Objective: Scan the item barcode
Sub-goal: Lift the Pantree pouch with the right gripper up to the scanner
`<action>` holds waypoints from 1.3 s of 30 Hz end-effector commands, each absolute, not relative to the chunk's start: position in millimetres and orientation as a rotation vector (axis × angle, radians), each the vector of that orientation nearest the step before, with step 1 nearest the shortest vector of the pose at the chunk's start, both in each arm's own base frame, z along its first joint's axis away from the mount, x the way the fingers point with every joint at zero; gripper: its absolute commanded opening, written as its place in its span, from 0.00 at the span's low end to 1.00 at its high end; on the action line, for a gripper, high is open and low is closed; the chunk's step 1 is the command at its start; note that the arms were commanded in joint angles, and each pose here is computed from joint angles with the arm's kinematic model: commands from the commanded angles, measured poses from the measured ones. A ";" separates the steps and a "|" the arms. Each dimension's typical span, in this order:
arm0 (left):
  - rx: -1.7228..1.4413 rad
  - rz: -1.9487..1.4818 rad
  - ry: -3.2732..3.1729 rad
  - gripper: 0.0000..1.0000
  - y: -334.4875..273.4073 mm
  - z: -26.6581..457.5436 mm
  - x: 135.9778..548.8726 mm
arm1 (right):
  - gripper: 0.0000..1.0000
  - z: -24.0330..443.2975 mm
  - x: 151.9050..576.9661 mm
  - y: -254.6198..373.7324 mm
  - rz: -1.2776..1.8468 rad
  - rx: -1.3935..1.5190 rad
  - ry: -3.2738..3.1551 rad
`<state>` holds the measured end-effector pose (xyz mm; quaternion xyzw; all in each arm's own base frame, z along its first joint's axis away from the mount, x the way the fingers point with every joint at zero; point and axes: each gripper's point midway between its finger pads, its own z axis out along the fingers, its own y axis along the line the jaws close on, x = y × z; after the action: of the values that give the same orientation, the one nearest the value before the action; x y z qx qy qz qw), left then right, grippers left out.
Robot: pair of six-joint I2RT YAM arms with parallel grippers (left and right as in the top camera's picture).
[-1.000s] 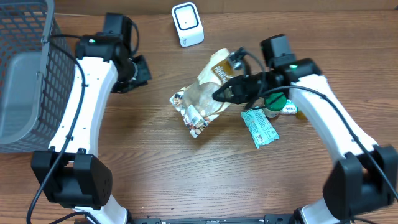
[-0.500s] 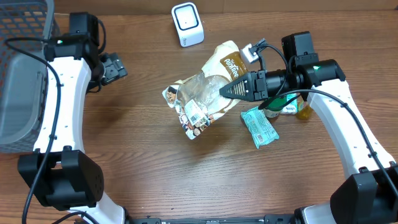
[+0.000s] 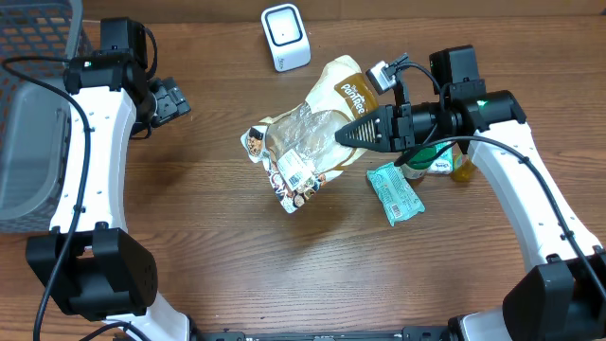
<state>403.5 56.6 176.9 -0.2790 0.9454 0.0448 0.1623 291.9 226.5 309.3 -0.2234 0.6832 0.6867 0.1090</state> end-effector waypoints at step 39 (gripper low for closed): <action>-0.812 0.136 2.680 1.00 59.3 180.0 405.5 | 0.04 357.8 499.6 237.9 0.283 -0.573 2.010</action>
<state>403.4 56.7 176.8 -0.2791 0.9454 0.0450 0.1621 470.5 233.1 388.2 -0.2131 0.8232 0.2140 0.4808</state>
